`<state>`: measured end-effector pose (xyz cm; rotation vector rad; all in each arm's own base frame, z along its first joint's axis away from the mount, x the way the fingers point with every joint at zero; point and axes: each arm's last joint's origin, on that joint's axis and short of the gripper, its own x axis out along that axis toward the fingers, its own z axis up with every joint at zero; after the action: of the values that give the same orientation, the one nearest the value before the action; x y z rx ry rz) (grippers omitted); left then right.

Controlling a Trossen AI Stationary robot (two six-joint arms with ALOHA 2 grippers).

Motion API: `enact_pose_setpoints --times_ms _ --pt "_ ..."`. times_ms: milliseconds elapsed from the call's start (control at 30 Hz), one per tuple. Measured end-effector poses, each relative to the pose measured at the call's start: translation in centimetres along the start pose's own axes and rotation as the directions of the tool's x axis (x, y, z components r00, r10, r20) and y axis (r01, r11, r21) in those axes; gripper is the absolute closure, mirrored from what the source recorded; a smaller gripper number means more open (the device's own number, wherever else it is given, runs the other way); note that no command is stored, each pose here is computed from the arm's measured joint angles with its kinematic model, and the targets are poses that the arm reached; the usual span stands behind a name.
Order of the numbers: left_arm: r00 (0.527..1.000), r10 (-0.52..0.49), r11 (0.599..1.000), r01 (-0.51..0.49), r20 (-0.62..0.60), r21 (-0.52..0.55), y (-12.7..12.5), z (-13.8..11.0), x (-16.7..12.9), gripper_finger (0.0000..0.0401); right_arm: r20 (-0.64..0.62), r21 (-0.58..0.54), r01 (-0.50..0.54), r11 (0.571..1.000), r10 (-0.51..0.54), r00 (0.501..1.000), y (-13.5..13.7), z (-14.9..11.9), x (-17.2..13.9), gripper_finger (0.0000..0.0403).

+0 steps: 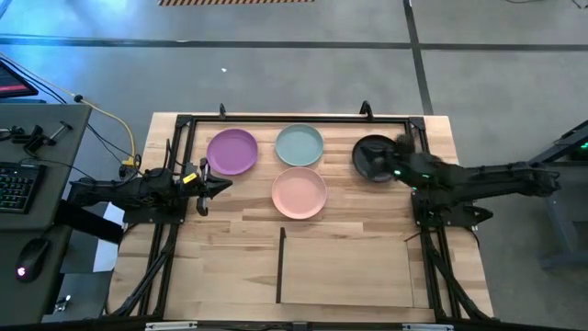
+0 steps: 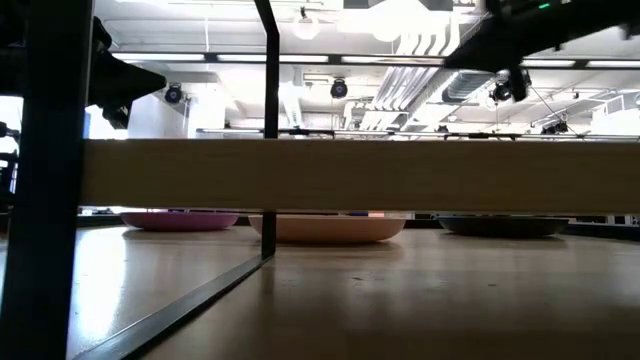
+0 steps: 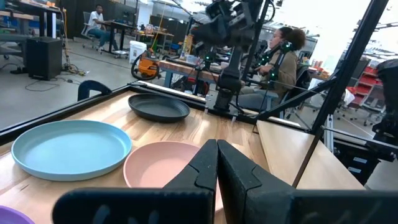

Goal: Place and stack plates onto a shelf
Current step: Put the blue plate on the shelf

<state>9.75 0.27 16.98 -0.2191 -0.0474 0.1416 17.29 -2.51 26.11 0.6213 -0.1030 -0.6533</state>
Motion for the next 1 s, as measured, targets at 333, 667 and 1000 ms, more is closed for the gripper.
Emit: enact_pose_setpoints --times_ms 333,667,1000 --pt "1.0 0.0 1.0 0.0 0.0 0.0 0.0 0.0 0.0 0.0401 -0.385 0.022 0.404 0.914 -0.365 0.847 -1.6 -1.4 10.1 0.0249" --pt "1.0 0.0 1.0 0.0 0.0 0.0 0.0 0.0 0.0 0.0401 -0.538 -0.041 0.564 0.825 -0.494 0.683 -3.5 -2.3 19.1 0.0236" --pt "1.0 0.0 1.0 0.0 -0.001 0.0 0.0 0.0 0.0 0.0401 -0.66 -0.086 0.629 0.773 -0.517 0.545 -5.5 -6.1 22.4 0.0256"
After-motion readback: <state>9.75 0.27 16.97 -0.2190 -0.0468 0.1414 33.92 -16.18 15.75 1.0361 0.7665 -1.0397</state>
